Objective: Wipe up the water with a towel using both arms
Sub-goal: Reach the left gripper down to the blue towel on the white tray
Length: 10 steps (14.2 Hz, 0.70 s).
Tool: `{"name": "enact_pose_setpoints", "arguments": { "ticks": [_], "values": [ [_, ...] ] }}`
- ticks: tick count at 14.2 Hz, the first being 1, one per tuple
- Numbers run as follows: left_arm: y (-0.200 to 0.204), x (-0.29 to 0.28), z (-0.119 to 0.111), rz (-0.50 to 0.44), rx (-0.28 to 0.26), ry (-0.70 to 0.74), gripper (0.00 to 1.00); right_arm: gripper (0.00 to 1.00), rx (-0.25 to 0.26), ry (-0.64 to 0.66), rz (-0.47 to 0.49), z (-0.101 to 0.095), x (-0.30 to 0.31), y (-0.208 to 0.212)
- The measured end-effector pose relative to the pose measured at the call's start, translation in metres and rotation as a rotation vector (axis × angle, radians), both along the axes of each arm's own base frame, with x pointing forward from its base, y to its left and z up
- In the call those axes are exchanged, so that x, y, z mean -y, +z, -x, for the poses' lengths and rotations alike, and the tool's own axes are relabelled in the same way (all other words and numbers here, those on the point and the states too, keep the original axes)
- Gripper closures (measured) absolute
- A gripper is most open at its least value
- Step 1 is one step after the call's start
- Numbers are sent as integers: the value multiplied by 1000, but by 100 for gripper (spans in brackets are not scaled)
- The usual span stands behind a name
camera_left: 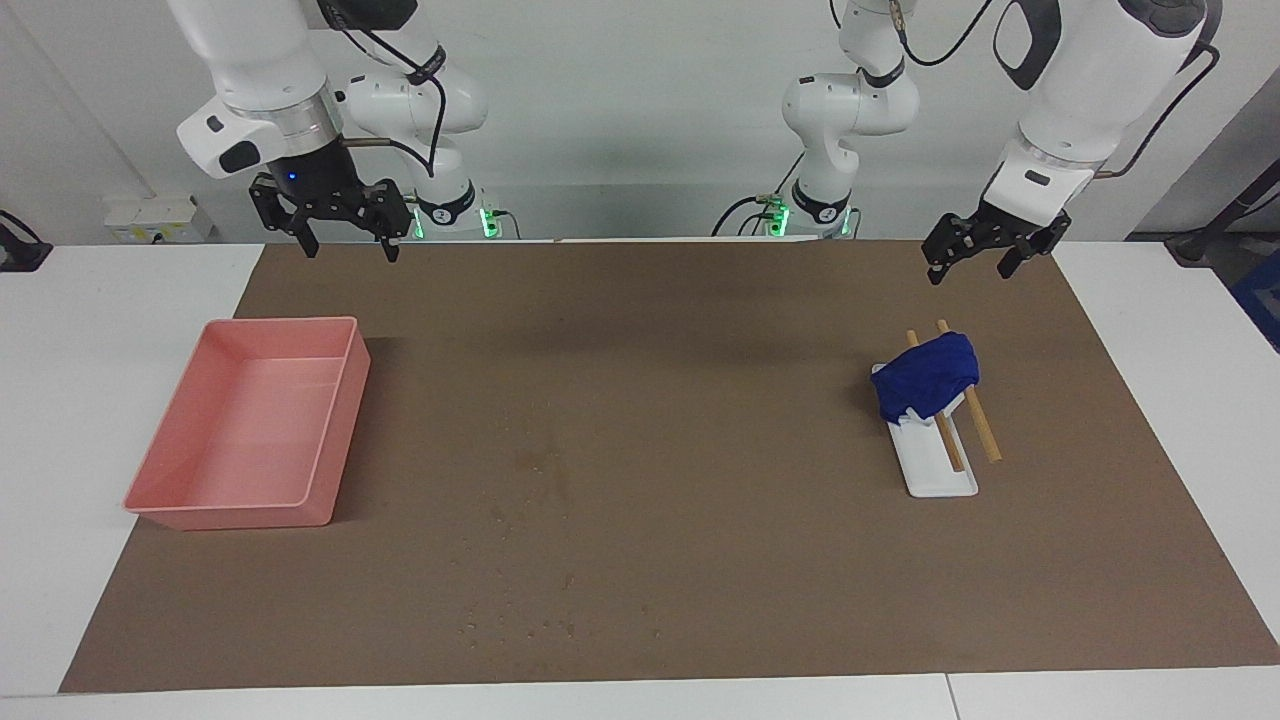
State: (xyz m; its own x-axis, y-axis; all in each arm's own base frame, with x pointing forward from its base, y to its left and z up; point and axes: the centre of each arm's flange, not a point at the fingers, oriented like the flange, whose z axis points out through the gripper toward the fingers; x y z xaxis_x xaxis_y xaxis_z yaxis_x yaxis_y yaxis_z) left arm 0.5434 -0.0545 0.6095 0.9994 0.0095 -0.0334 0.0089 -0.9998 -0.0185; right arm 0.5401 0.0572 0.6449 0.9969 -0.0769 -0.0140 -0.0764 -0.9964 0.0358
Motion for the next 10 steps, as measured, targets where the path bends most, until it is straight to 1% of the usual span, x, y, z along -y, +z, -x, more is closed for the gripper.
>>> {"name": "enact_pose_setpoints", "arguments": {
  "ticks": [5,10],
  "values": [
    [0,0,0,0,0,1,0,0,-12,-8,0,0,0,-5],
    [0,-1,0,0,0,4,0,0,-12,-36,1,0,0,-6]
  ]
}}
